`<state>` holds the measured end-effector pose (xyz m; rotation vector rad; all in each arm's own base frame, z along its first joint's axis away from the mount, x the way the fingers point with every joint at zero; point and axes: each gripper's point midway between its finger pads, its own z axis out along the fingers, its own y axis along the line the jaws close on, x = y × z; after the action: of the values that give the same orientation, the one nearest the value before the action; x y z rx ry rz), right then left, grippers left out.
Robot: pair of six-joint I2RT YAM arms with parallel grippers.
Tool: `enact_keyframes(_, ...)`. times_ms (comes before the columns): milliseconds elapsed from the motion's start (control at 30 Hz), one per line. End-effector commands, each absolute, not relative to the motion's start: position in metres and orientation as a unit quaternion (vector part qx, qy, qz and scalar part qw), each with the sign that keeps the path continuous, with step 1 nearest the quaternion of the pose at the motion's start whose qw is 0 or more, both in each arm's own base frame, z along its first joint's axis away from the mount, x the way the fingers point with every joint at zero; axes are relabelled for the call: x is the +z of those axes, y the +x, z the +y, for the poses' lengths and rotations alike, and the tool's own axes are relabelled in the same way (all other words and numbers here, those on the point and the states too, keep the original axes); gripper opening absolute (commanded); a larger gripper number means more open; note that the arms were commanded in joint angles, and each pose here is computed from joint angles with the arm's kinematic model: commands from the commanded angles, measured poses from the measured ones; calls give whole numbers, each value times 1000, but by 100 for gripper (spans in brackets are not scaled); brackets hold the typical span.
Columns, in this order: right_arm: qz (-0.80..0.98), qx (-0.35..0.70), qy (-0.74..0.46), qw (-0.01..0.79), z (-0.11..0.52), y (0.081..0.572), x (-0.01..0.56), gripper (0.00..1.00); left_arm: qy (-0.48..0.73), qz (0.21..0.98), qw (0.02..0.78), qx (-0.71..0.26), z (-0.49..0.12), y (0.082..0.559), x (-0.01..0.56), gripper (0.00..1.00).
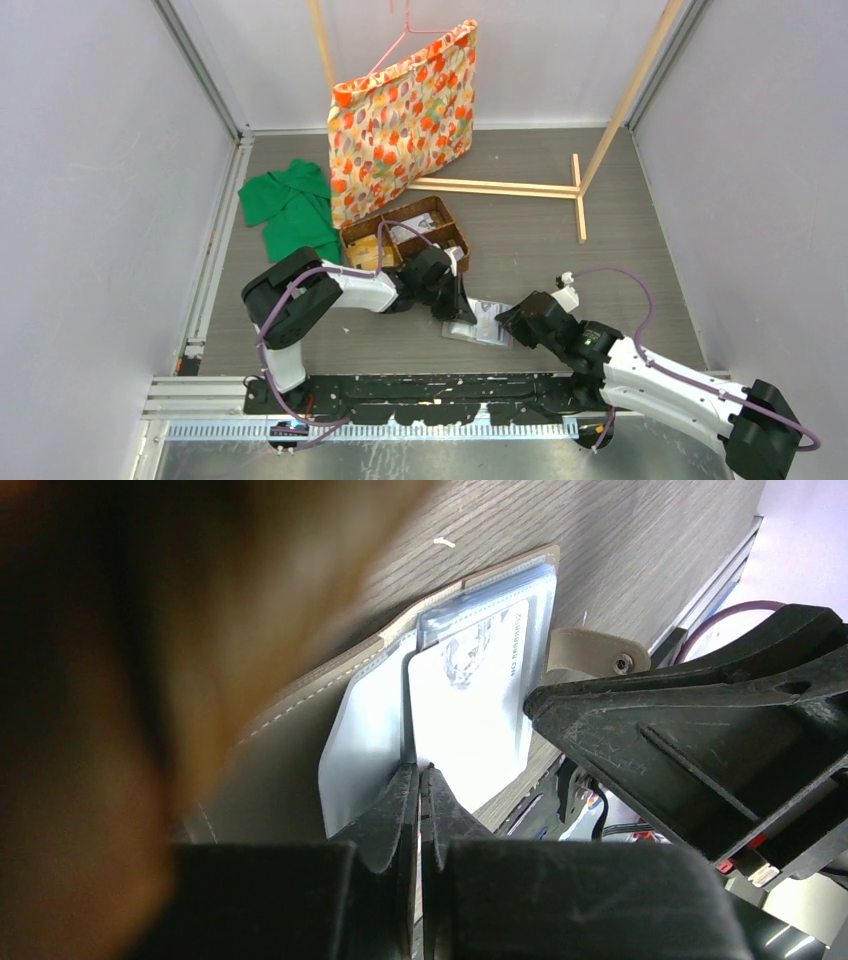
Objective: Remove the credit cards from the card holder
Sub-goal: Remove the credit card from the card holder.
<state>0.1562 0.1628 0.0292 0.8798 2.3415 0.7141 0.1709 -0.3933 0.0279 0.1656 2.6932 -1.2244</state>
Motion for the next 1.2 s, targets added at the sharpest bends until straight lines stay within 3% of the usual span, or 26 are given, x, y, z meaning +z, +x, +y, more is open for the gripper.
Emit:
enact_keyframes(0,900,171,319,242,126,129,-13,30,51,920,89,-379,-373,170,14,1)
enact_keyframes(633,897,174,325,245,123,127,-6,29,76,921,97,-369,-369,170,24,1)
enact_keyframes(1167,884,220,274,309,151,163,69,30,97,914,86,-384,-379,168,46,1)
